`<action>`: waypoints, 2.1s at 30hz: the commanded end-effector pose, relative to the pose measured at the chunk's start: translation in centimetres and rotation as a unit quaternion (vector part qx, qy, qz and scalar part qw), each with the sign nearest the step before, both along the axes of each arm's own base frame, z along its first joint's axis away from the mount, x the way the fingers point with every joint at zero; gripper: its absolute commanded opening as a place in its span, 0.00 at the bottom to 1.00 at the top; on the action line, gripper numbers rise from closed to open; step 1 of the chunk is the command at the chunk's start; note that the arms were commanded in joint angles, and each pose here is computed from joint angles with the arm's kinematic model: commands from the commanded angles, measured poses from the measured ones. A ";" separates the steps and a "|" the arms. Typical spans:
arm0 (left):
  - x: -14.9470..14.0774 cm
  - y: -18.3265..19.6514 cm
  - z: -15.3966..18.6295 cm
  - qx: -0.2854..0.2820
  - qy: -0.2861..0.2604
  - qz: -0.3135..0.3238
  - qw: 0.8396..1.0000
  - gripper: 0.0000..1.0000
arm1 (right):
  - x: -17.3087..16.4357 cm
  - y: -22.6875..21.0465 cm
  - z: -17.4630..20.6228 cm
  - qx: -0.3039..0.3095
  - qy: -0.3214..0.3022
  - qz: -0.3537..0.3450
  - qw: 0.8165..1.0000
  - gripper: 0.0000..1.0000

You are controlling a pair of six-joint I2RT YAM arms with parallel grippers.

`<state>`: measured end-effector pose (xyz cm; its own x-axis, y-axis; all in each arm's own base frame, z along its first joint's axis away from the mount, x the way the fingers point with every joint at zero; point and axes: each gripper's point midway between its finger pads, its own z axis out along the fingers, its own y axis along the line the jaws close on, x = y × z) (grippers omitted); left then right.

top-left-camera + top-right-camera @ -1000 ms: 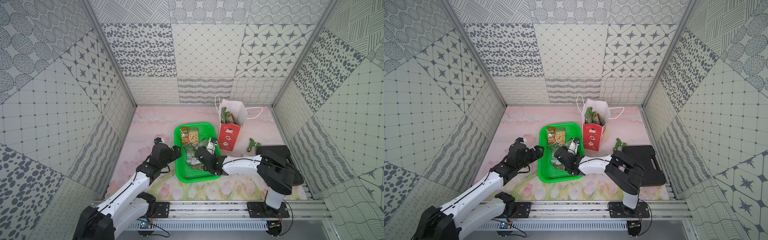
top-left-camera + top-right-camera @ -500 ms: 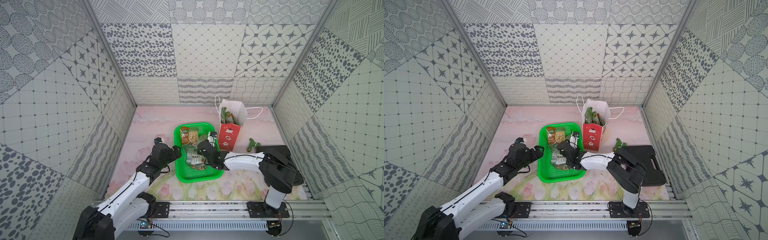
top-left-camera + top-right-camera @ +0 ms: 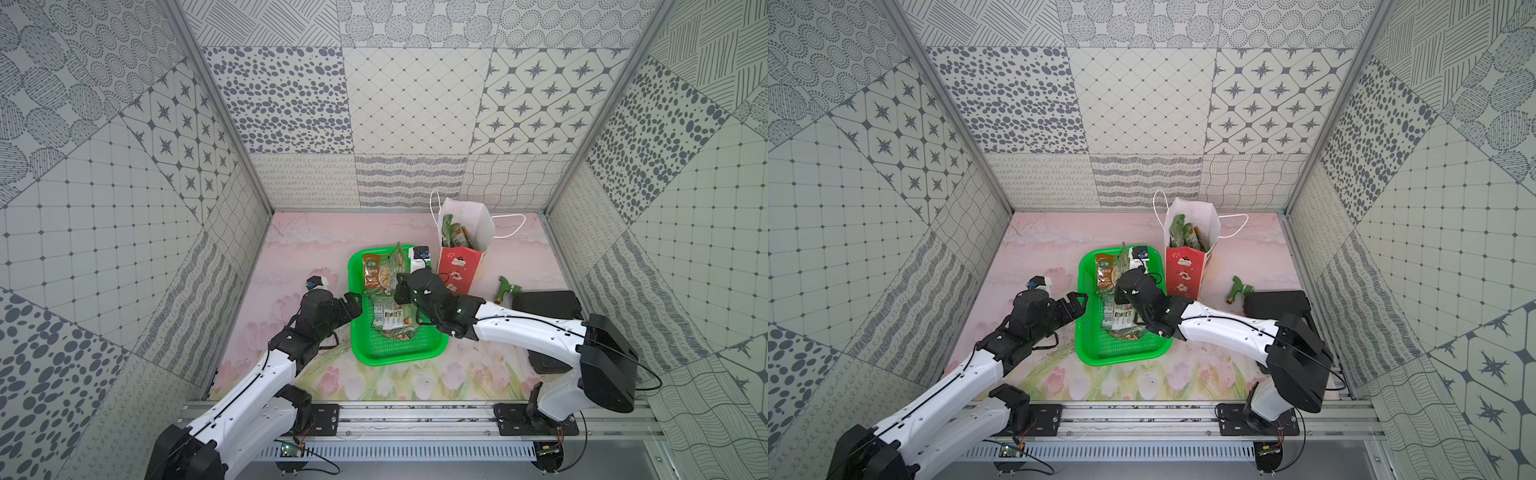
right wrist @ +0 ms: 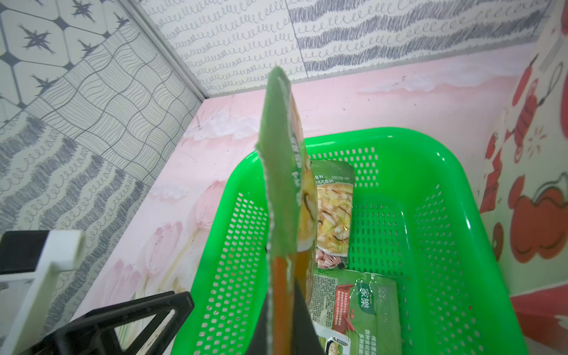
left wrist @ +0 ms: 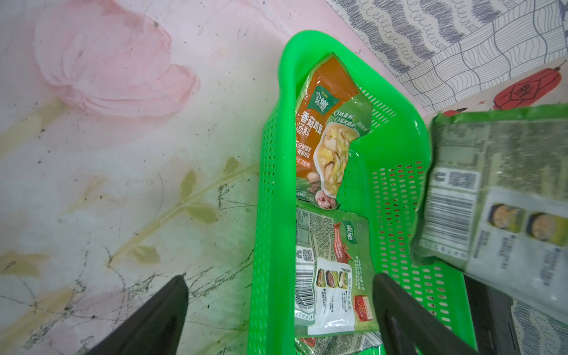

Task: Place the condiment packets inside the bag
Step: Pick up the condiment packet from the storage box, then place the condiment packet in the paper bag.

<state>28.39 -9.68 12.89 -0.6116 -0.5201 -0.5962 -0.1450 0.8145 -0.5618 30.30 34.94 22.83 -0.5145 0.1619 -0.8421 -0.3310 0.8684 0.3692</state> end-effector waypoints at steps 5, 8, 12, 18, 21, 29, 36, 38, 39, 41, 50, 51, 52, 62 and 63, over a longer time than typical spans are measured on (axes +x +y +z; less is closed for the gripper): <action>0.3 -0.5 1.7 -0.007 -0.044 -0.019 0.999 0.99 | -2.1 -1.1 9.9 0.019 -0.087 0.061 0.994 0.00; 0.3 -0.6 1.9 -0.008 -0.047 -0.022 0.999 0.99 | -2.7 -2.7 13.0 0.022 -0.110 0.054 0.992 0.00; 0.2 -0.5 1.9 -0.009 -0.049 -0.019 0.999 0.99 | -3.3 -5.7 16.6 0.030 -0.145 0.026 0.989 0.00; 0.2 -0.3 1.9 -0.006 -0.050 -0.017 0.999 0.99 | -3.2 -11.0 19.7 0.028 -0.174 -0.041 0.984 0.00; 0.1 -0.3 2.0 -0.007 -0.051 -0.017 0.999 0.99 | -2.3 -13.3 20.1 0.026 -0.170 -0.079 0.982 0.00; 0.1 -0.2 2.2 -0.007 -0.053 -0.015 0.998 0.99 | 1.5 -17.9 19.5 0.014 -0.133 -0.164 0.977 0.00; 0.0 -0.3 2.3 -0.006 -0.056 -0.020 0.998 1.00 | 5.6 -17.4 15.9 0.017 -0.062 -0.158 0.985 0.00; 0.0 -0.3 2.3 -0.005 -0.055 -0.020 0.998 0.99 | 6.8 -16.6 14.2 0.015 -0.032 -0.146 0.989 0.00; 0.0 -0.3 2.3 -0.005 -0.055 -0.021 0.998 0.99 | 7.2 -16.3 13.6 0.014 -0.022 -0.141 0.990 0.00; 0.0 -0.3 2.3 -0.006 -0.055 -0.020 0.998 1.00 | 8.0 -15.9 12.3 0.013 -0.001 -0.136 0.991 0.00; 0.0 -0.7 2.5 -0.006 -0.058 -0.032 0.998 0.99 | 8.4 -15.9 11.4 0.024 0.020 -0.115 0.993 0.56; 0.0 -0.8 2.6 -0.006 -0.060 -0.034 0.998 0.99 | 8.2 -15.9 11.8 0.027 0.016 -0.110 0.993 0.57; 0.0 -0.9 2.6 -0.007 -0.061 -0.038 0.997 1.00 | 7.8 -15.9 12.1 0.029 0.014 -0.105 0.994 0.58; -0.1 -0.9 2.5 -0.004 -0.062 -0.037 0.997 0.99 | 3.0 -14.9 15.0 0.051 -0.017 -0.023 0.998 0.67; -0.1 -0.8 2.5 -0.003 -0.061 -0.034 0.998 1.00 | 2.5 -14.3 15.0 0.049 -0.019 -0.008 0.999 0.67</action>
<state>28.05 -10.27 14.71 -0.5855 -0.4990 -0.6389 -0.0546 0.8106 -0.5830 34.28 18.85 37.57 -0.4733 0.3041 -0.8268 -0.2310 0.8629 0.4496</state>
